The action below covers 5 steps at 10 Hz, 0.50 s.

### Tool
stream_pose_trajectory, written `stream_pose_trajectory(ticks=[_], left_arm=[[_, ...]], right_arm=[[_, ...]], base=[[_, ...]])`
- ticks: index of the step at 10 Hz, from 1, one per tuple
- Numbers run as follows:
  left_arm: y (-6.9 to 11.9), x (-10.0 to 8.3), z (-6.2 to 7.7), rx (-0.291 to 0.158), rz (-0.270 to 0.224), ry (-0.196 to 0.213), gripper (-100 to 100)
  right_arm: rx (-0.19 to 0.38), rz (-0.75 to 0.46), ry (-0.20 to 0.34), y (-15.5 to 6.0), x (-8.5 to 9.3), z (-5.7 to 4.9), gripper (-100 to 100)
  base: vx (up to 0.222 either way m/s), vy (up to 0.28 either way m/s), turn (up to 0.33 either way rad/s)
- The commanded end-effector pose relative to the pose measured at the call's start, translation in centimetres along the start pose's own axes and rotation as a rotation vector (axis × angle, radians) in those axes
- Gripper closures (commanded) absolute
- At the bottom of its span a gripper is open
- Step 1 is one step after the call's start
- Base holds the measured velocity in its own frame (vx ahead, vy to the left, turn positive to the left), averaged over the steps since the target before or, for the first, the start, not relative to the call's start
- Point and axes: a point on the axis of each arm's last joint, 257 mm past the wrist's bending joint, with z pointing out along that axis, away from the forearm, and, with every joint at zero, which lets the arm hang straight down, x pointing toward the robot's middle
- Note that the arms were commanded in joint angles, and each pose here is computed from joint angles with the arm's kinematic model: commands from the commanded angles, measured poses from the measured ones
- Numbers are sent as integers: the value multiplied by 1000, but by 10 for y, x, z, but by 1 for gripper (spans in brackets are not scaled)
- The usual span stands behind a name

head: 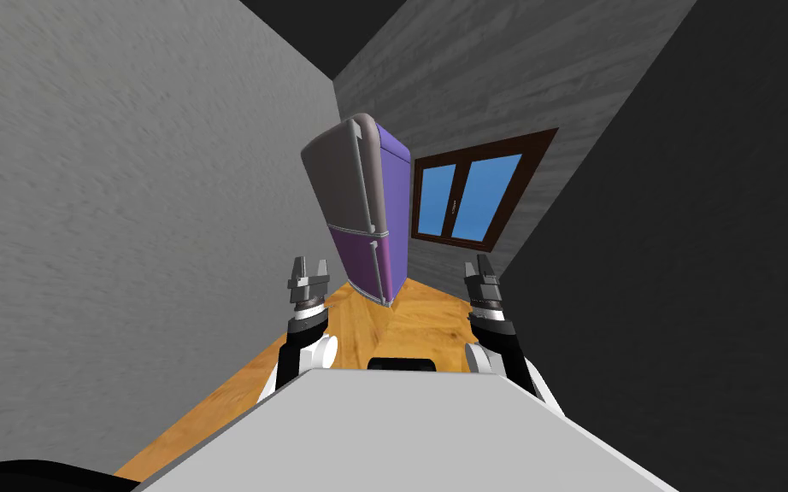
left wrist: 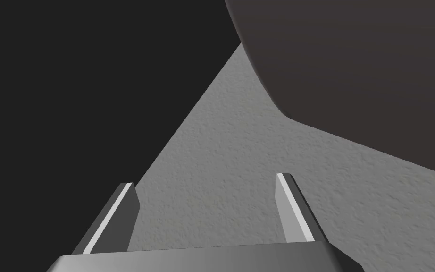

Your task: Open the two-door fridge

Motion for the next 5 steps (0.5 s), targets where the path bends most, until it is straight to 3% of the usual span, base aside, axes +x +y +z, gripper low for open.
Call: stream_pose_trajectory(ticks=[1, 5], left_arm=[[0, 0, 0, 0, 0, 0, 0], [0, 0, 0, 0, 0, 0, 0]], right_arm=[[0, 0, 0, 0, 0, 0, 0], [0, 0, 0, 0, 0, 0, 0]], base=[[0, 0, 0], [0, 0, 0]])
